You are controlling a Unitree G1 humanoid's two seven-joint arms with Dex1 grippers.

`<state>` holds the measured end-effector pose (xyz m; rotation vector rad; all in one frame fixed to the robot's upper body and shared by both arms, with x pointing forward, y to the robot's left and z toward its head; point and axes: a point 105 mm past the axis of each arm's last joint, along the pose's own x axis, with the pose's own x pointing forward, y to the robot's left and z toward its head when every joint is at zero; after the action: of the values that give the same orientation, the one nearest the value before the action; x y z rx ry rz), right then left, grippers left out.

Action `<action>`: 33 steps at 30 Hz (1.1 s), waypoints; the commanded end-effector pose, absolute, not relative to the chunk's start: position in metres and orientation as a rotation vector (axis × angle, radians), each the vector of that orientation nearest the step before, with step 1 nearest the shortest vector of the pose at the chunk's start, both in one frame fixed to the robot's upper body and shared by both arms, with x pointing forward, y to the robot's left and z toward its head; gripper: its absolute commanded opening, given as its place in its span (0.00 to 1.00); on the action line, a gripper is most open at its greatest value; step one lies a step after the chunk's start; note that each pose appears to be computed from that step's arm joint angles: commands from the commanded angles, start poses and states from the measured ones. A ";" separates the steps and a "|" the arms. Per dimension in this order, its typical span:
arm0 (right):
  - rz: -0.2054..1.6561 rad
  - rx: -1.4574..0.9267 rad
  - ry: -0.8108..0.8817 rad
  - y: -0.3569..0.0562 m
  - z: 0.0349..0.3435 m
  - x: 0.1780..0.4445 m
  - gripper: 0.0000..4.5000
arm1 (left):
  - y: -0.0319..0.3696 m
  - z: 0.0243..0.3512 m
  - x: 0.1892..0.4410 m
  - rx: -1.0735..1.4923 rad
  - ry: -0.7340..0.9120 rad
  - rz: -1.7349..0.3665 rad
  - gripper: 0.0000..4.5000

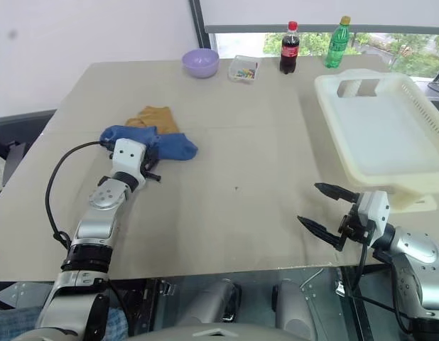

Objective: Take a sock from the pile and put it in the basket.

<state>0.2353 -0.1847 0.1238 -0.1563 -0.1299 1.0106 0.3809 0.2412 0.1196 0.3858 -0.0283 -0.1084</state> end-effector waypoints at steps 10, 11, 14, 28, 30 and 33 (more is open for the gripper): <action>1.004 -0.180 -0.151 -0.189 0.125 0.234 1.00 | 0.250 0.140 0.382 0.377 -0.095 -0.050 0.22; 1.003 -0.180 -0.151 -0.189 0.125 0.234 1.00 | 0.250 0.140 0.382 0.378 -0.094 -0.050 0.15; 1.001 -0.181 -0.151 -0.190 0.124 0.234 1.00 | 0.252 0.139 0.383 0.378 -0.089 -0.046 0.02; 0.980 -0.194 -0.154 -0.194 0.123 0.233 1.00 | 0.214 0.188 0.359 0.347 -0.210 -0.187 0.02; 0.982 -0.192 -0.153 -0.194 0.123 0.233 1.00 | 0.204 0.190 0.353 0.359 -0.202 -0.231 0.02; 0.985 -0.192 -0.153 -0.193 0.122 0.234 1.00 | 0.200 0.182 0.352 0.378 -0.144 -0.255 0.02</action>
<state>0.2340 -0.1917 0.1144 -0.1714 -0.1174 0.9892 0.3551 0.2034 0.1749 0.3569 -0.1326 -0.2402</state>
